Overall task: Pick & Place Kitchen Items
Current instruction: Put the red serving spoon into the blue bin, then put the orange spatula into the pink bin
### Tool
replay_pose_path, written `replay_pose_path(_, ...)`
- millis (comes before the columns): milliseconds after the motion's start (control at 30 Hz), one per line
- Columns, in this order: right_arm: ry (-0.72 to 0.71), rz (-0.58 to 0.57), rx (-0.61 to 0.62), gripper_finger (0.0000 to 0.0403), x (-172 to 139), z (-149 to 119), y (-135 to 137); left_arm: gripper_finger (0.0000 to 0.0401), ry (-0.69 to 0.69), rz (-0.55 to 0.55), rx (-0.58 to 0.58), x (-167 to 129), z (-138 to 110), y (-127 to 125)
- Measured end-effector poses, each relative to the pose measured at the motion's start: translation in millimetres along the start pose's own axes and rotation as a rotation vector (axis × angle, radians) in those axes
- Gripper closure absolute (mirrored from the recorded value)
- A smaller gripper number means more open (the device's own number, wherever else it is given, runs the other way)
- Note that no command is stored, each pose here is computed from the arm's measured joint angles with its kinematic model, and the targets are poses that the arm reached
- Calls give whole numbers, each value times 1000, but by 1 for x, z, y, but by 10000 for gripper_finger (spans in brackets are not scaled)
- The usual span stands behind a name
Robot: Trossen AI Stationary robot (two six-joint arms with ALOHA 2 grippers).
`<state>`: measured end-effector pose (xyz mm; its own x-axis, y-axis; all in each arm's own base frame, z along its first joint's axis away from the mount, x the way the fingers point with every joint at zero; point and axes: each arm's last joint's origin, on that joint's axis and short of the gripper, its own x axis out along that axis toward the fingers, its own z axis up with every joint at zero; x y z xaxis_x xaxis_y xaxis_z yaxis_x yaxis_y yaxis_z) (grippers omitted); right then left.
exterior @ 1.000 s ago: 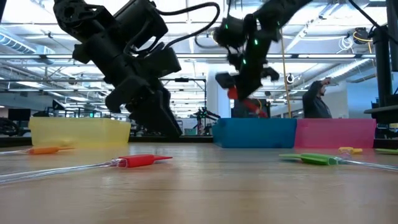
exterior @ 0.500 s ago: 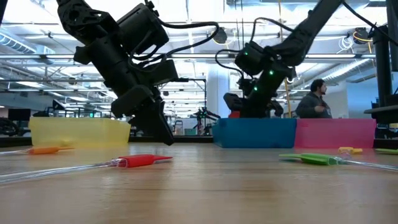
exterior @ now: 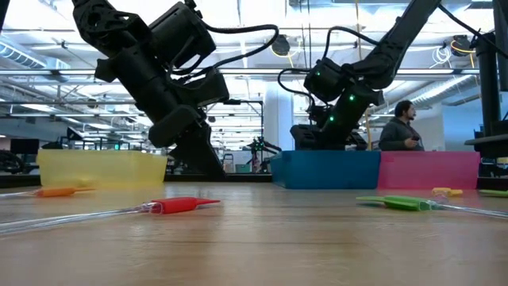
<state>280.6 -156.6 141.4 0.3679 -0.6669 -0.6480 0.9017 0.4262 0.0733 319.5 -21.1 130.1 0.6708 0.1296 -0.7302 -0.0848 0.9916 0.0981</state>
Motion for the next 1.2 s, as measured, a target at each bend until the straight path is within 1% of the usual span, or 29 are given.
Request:
replay_pose_path(333,-11,22,-5,290,-3,-2,6,249,-37,-1,31,0,4,0)
replay_pose_path(533,-46,60,-10,269,-6,-1,15,249,-66,-1,64,0,6,0)
replay_pose_path(700,-113,121,-43,255,-12,1,26,249,-68,0,85,0,7,0)
replay_pose_path(900,-238,208,-109,248,-21,7,43,249,-81,1,111,0,8,0)
replay_pose_path(1067,-424,320,-120,254,-36,19,60,249,-60,-1,61,0,6,0)
replay_pose_path(1133,-498,397,-158,256,-45,21,69,249,-36,-2,37,0,4,0)
replay_pose_path(1200,-574,452,-230,256,-55,22,78,249,-16,-1,10,0,2,0)
